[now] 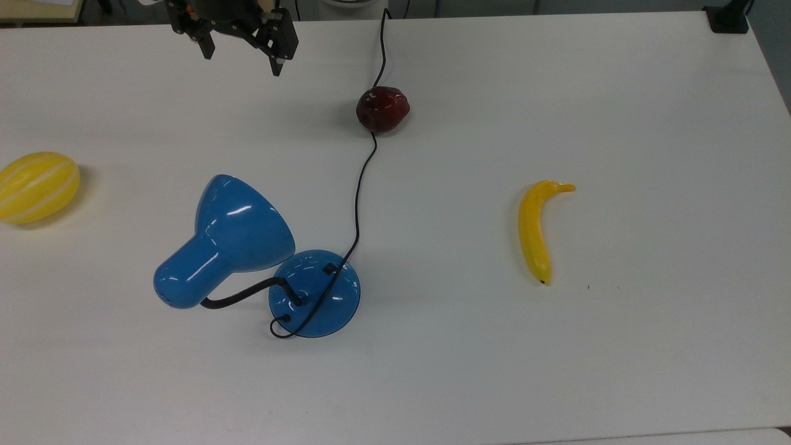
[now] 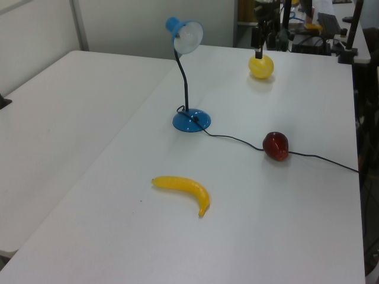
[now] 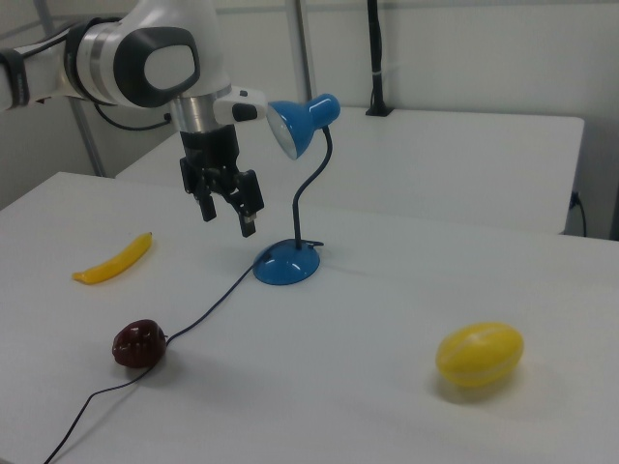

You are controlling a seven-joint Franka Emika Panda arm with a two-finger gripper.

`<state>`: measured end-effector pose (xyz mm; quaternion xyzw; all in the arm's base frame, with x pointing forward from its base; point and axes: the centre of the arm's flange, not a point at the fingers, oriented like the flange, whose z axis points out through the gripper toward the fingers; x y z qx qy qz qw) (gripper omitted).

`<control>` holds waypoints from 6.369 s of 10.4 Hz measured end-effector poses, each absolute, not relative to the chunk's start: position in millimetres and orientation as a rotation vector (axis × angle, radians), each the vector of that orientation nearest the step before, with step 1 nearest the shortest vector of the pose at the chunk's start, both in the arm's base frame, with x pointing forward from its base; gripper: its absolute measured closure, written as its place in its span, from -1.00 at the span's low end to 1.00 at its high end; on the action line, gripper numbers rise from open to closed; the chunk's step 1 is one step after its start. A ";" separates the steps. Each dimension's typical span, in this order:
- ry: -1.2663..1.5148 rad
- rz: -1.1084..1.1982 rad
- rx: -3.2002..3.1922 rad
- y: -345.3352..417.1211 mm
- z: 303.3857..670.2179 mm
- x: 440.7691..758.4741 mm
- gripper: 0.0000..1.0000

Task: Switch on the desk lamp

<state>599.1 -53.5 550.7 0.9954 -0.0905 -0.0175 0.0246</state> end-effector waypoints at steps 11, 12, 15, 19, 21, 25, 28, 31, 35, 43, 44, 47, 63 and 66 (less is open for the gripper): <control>-0.286 -0.065 3.078 -55.8 546.9 599.0 -1.00; -0.292 -0.061 3.077 -58.1 548.3 599.0 -1.00; -0.367 -0.044 3.070 -62.1 552.2 601.2 -1.00; -0.401 -0.018 2.983 -35.5 515.3 636.8 -1.00; -0.436 0.028 2.979 -25.2 501.0 650.6 -0.81; -0.625 0.257 2.962 -16.0 482.1 680.0 0.38; -0.730 0.372 2.951 -2.1 457.8 698.8 0.98; -0.744 0.471 2.956 26.8 421.8 716.8 0.98; -0.693 0.494 2.965 54.2 382.8 726.3 0.98; -0.705 0.523 2.893 70.3 343.5 741.3 0.98; -0.704 0.521 2.891 70.7 340.3 742.4 0.98; -0.703 0.526 2.890 72.1 337.8 745.6 0.98; -0.687 0.543 2.908 84.2 343.9 747.1 0.98; -0.683 0.528 2.909 85.4 337.4 746.0 0.98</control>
